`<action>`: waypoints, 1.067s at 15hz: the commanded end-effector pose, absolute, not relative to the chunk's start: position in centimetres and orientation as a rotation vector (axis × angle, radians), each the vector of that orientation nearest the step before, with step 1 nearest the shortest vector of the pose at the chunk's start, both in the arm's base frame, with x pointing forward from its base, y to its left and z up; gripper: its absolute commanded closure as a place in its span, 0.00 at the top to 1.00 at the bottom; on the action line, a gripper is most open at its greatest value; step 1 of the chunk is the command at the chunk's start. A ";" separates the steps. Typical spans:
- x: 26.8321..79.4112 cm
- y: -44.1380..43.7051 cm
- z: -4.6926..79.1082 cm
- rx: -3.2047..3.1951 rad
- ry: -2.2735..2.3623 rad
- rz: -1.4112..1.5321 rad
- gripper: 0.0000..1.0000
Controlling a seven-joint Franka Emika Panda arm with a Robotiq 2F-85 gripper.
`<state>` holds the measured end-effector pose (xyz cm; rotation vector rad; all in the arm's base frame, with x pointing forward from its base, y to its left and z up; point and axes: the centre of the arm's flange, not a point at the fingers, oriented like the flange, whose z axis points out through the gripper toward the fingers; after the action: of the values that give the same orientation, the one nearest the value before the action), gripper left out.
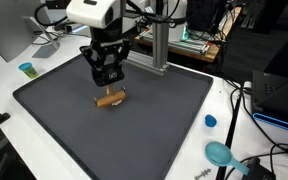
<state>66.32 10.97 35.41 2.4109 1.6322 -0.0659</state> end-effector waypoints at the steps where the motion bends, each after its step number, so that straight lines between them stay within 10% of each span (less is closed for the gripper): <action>1: 59.8 8.6 38.3 2.426 1.743 0.045 0.21; 4: 58.8 6.4 40.2 2.404 1.798 0.041 0.21; 5: 61.7 8.4 38.1 2.411 1.757 0.013 0.46; 6: 61.0 7.7 38.8 2.407 1.765 0.020 0.46; 7: 60.6 7.2 39.3 2.404 1.766 0.024 0.21; 16: 62.7 3.8 36.0 2.467 1.717 -0.051 0.21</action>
<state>61.19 4.31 36.40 2.4663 1.7119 -0.0443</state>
